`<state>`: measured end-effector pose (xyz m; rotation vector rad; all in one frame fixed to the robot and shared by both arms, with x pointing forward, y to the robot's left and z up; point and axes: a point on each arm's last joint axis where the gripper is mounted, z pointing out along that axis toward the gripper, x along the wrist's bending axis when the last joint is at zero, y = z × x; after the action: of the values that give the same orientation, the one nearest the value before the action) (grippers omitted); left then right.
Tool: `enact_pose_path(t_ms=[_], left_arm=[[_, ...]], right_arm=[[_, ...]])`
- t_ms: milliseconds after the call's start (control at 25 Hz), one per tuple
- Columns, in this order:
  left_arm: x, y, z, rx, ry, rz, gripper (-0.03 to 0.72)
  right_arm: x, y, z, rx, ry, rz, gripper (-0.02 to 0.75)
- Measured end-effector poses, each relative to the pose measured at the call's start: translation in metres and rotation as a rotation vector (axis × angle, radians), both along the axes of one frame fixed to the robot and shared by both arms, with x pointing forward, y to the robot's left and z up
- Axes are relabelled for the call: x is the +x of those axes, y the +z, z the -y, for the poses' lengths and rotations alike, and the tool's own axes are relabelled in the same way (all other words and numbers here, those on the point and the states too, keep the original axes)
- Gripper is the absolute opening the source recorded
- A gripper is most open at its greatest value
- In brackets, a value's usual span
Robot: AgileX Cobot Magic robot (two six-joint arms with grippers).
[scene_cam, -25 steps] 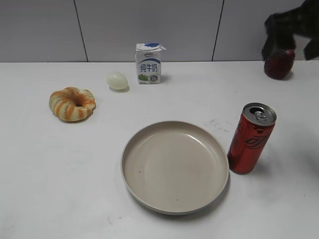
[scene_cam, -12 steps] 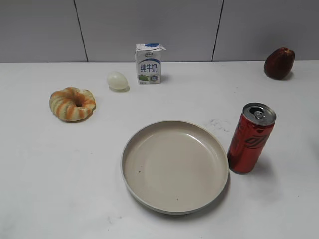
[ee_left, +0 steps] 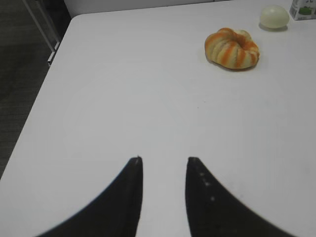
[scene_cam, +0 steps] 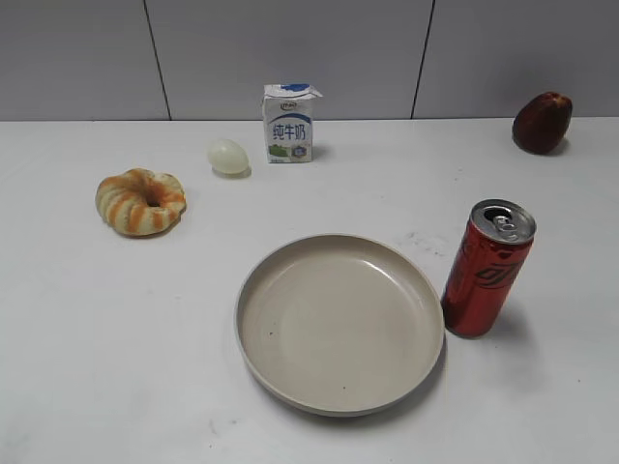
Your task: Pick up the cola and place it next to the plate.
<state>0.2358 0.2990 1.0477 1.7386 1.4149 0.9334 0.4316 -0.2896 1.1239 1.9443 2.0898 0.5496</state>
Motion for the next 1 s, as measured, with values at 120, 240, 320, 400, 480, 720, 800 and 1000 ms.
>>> enact_pose_path(t_ms=[120,240,320,400,480,720,800,1000], left_arm=[[0.000,0.000,0.000,0.000,0.000,0.000,0.236],[0.000,0.000,0.000,0.000,0.000,0.000,0.236],[0.000,0.000,0.000,0.000,0.000,0.000,0.236],[0.000,0.000,0.000,0.000,0.000,0.000,0.236],[0.000,0.000,0.000,0.000,0.000,0.000,0.236],[0.000,0.000,0.000,0.000,0.000,0.000,0.234],[0.000,0.000,0.000,0.000,0.000,0.000,0.234],[0.000,0.000,0.000,0.000,0.000,0.000,0.235]], right_arm=[[-0.035,-0.010,0.000,0.002,-0.002,0.035,0.591],[-0.066,-0.024,-0.001,0.003,-0.004,0.072,0.591],[-0.083,-0.033,-0.001,0.003,-0.007,0.111,0.591],[-0.100,-0.041,-0.001,0.003,-0.010,0.164,0.591],[-0.112,-0.050,-0.001,0.003,-0.013,0.208,0.591],[-0.134,-0.073,-0.001,0.005,-0.020,0.302,0.591],[-0.140,-0.072,-0.001,0.005,-0.020,0.339,0.591],[-0.157,-0.068,-0.001,0.008,-0.020,0.446,0.591]])
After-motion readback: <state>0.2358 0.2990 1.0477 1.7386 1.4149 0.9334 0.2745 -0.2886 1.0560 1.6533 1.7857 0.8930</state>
